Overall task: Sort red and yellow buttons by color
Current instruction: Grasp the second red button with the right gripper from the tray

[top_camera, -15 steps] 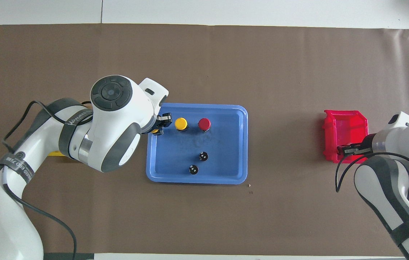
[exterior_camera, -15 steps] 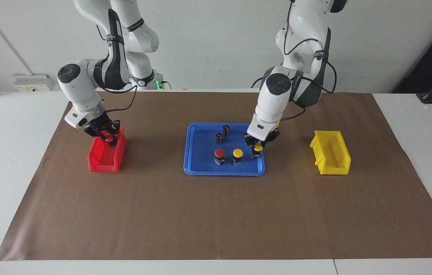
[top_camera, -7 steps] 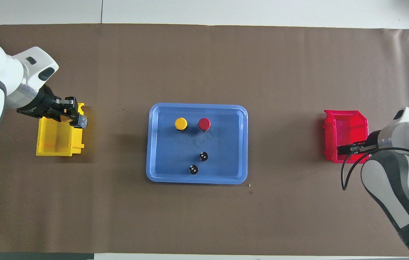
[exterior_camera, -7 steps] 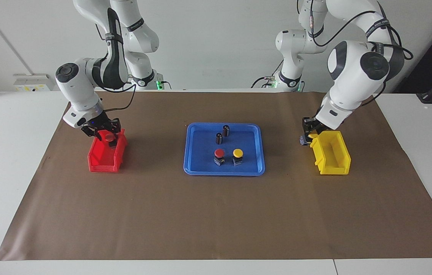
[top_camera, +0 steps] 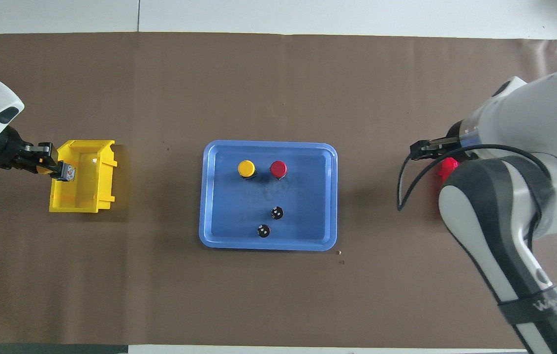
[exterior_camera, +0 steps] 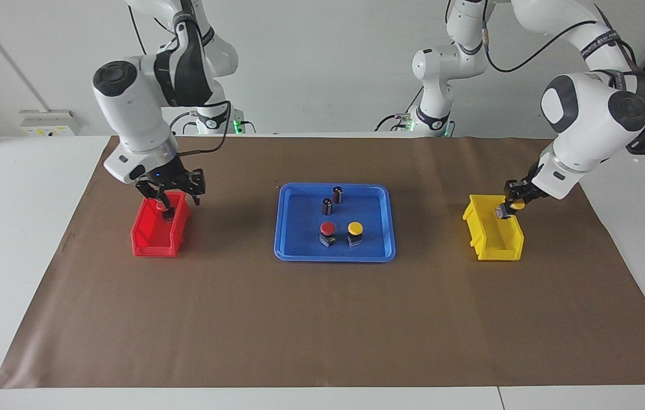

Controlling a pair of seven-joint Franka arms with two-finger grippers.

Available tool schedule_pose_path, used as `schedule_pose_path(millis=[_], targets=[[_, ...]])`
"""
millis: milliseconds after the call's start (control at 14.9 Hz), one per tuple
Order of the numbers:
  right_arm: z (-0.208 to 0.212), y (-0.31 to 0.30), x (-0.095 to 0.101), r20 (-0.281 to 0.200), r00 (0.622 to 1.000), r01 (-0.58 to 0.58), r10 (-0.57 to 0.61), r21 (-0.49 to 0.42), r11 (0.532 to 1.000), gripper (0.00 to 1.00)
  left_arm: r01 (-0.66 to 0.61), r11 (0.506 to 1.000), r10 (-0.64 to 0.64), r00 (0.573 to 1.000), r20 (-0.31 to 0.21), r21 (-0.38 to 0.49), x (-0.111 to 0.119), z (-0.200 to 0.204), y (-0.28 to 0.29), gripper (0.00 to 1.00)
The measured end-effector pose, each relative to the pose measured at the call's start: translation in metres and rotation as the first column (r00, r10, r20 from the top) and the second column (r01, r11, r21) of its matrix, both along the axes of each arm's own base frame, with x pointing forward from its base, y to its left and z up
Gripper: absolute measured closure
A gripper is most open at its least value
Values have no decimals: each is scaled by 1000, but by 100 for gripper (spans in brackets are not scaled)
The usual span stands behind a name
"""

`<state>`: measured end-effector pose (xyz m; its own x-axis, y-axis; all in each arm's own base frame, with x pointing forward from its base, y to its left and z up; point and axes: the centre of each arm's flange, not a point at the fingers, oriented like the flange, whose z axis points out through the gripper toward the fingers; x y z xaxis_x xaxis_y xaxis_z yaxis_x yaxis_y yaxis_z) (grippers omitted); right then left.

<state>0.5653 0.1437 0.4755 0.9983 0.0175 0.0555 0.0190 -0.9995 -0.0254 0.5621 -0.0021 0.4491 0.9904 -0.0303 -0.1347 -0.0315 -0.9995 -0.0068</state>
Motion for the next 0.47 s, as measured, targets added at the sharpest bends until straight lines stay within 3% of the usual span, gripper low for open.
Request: schedule_pose_path(millis=[269, 471], targets=[[-12, 150, 13, 19, 991, 130, -131, 52, 990, 29, 1, 1000, -1, 1000, 27, 4, -27, -34, 0, 59], [-40, 208, 18, 10, 987, 159, -160, 59, 986, 28, -1, 1000, 1, 999, 39, 5, -40, -56, 2, 59]])
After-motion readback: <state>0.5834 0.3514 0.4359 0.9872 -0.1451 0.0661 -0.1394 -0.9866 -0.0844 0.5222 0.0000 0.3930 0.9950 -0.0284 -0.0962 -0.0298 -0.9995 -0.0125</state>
